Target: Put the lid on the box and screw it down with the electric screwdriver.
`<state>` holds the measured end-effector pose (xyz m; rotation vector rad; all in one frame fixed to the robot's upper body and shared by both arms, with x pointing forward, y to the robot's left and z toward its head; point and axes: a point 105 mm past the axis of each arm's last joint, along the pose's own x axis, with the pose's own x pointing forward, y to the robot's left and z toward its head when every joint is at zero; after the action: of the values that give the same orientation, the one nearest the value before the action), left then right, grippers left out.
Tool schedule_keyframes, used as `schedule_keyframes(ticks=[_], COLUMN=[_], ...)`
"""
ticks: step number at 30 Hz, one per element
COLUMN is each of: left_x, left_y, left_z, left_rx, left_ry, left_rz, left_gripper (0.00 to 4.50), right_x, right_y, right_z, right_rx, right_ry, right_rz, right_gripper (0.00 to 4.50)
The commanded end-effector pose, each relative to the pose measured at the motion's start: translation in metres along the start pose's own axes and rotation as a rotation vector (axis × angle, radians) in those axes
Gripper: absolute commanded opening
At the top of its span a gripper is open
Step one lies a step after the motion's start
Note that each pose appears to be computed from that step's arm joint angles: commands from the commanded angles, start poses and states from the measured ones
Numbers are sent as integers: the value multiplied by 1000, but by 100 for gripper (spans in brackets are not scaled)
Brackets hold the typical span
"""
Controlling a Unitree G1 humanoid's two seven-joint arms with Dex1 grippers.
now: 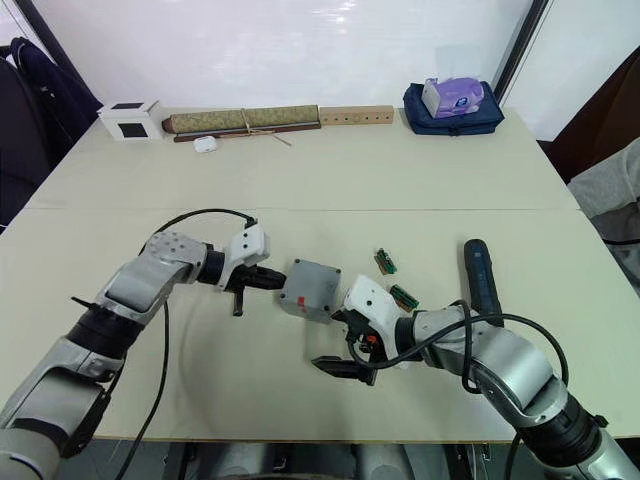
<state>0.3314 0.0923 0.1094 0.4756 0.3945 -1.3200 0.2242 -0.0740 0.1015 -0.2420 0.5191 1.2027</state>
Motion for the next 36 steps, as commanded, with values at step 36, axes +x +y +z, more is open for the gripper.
schedule_keyframes(ticks=[36], left_x=[-6], left_y=[-31], left_z=[-12], left_rx=[-107], left_ry=[-8], left_rz=[-11], left_gripper=[0], right_x=[-4], right_y=[-31], right_z=[6], right_rx=[-248], right_ry=[64], right_rz=[6], right_gripper=[442])
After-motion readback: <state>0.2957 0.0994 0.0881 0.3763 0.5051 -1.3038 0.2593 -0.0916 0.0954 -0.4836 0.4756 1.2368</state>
